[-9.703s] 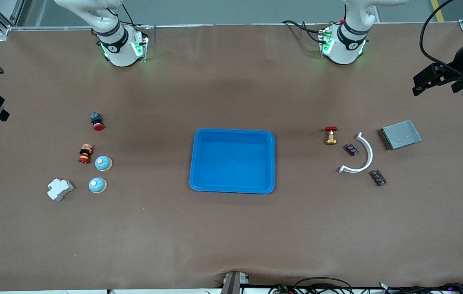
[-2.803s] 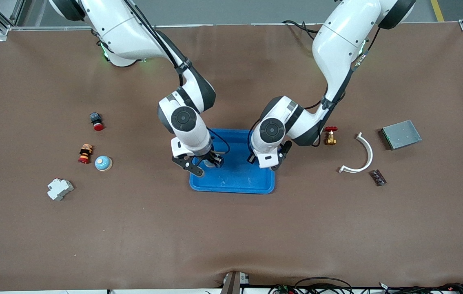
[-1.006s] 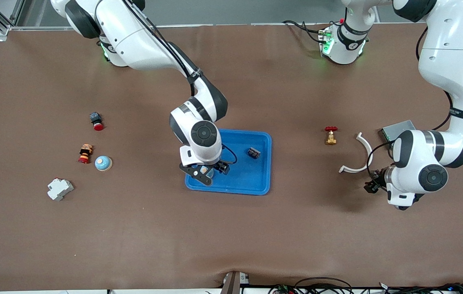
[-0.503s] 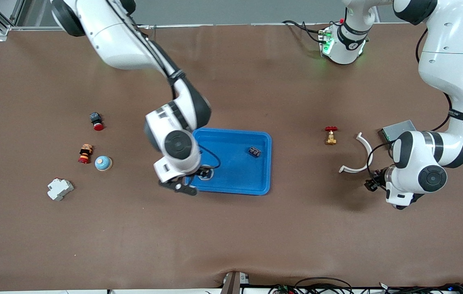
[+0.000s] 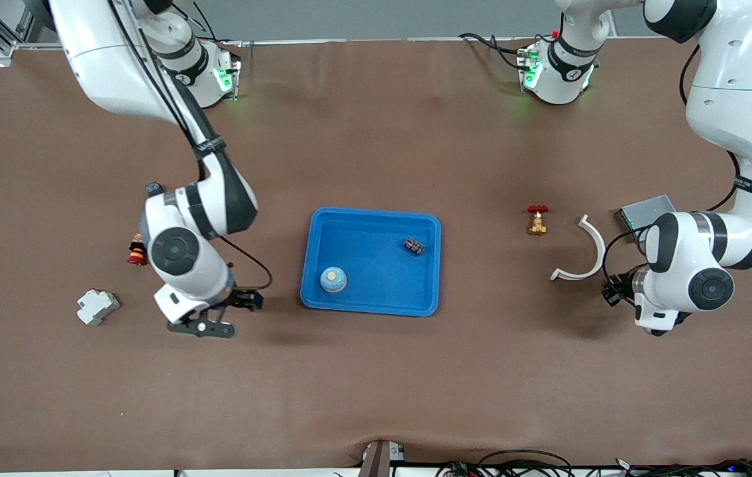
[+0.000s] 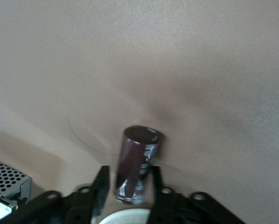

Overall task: Place electrolytic capacitor and blue bell in tray
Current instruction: 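Grasp another capacitor with the left gripper while the right gripper reaches the bell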

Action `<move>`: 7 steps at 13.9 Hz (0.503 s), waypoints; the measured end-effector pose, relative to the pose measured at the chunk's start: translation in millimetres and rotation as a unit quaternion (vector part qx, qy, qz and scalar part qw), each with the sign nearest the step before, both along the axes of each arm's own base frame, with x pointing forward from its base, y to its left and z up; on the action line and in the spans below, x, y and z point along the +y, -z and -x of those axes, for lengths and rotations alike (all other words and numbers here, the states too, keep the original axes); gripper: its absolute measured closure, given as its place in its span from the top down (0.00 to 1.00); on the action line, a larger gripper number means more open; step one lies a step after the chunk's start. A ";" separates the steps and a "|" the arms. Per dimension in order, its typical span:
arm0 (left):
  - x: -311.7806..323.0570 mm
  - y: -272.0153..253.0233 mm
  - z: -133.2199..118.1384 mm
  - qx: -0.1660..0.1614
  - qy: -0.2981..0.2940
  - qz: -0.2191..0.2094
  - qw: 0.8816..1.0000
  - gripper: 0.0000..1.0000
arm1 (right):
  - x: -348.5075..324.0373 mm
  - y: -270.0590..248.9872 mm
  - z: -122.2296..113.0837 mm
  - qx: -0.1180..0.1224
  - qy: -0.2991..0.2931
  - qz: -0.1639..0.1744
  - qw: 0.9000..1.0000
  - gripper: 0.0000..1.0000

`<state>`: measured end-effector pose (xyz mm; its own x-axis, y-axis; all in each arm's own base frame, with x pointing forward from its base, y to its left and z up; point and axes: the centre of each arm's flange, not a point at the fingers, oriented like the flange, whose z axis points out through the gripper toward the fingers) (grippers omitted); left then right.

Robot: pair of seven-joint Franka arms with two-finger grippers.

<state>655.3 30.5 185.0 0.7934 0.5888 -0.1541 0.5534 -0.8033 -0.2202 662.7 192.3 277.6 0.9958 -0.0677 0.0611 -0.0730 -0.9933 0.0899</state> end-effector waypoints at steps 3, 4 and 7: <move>-0.2 -0.9 -0.2 -0.001 0.000 0.000 1.000 0.30 | -67.7 23.7 35.2 -0.001 -0.029 -0.004 1.000 1.00; -1.1 -1.5 -0.6 -0.001 0.001 0.000 1.000 0.30 | -85.8 28.6 42.7 -0.003 -0.038 -0.005 0.999 1.00; -14.4 -21.4 -8.5 -0.020 0.003 0.002 1.000 0.30 | -143.5 39.0 49.9 -0.013 -0.063 -0.005 0.998 1.00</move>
